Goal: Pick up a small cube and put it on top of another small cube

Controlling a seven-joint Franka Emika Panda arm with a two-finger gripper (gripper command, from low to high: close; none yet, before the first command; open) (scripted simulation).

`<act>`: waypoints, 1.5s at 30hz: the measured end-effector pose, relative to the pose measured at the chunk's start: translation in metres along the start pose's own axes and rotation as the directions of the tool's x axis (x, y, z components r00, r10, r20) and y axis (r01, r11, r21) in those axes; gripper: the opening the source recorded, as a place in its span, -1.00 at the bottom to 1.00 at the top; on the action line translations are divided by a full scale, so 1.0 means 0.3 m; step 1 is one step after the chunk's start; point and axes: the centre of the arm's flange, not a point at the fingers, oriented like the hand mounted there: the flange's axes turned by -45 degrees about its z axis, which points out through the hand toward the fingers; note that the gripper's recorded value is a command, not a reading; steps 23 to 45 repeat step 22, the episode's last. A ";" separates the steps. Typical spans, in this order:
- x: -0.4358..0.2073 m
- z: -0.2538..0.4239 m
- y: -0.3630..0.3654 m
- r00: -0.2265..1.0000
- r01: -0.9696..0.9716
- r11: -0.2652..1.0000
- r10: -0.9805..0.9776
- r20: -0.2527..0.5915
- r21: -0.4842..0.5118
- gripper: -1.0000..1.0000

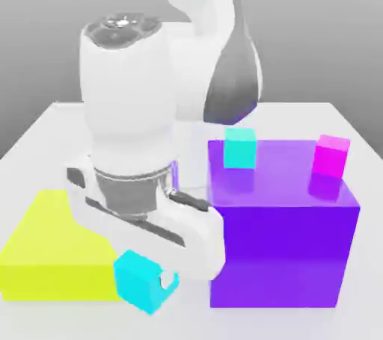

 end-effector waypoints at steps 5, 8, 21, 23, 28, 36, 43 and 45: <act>-0.245 -0.172 -0.225 0.947 0.320 0.947 -0.320 0.003 0.001 -1.00; -0.408 -0.260 -0.319 0.871 0.492 0.871 -0.492 0.006 -0.001 -1.00; -0.824 -0.217 -0.450 0.573 0.820 0.573 -0.819 0.013 -0.008 1.00; -0.824 -0.217 -0.450 0.573 0.820 0.573 -0.819 0.013 -0.008 1.00; -0.824 -0.217 -0.450 0.573 0.820 0.573 -0.819 0.013 -0.008 1.00; -0.824 -0.217 -0.450 0.573 0.820 0.573 -0.819 0.013 -0.008 1.00; -0.824 -0.217 -0.450 0.573 0.820 0.573 -0.819 0.013 -0.008 1.00; -0.824 -0.217 -0.450 0.573 0.820 0.573 -0.819 0.013 -0.008 1.00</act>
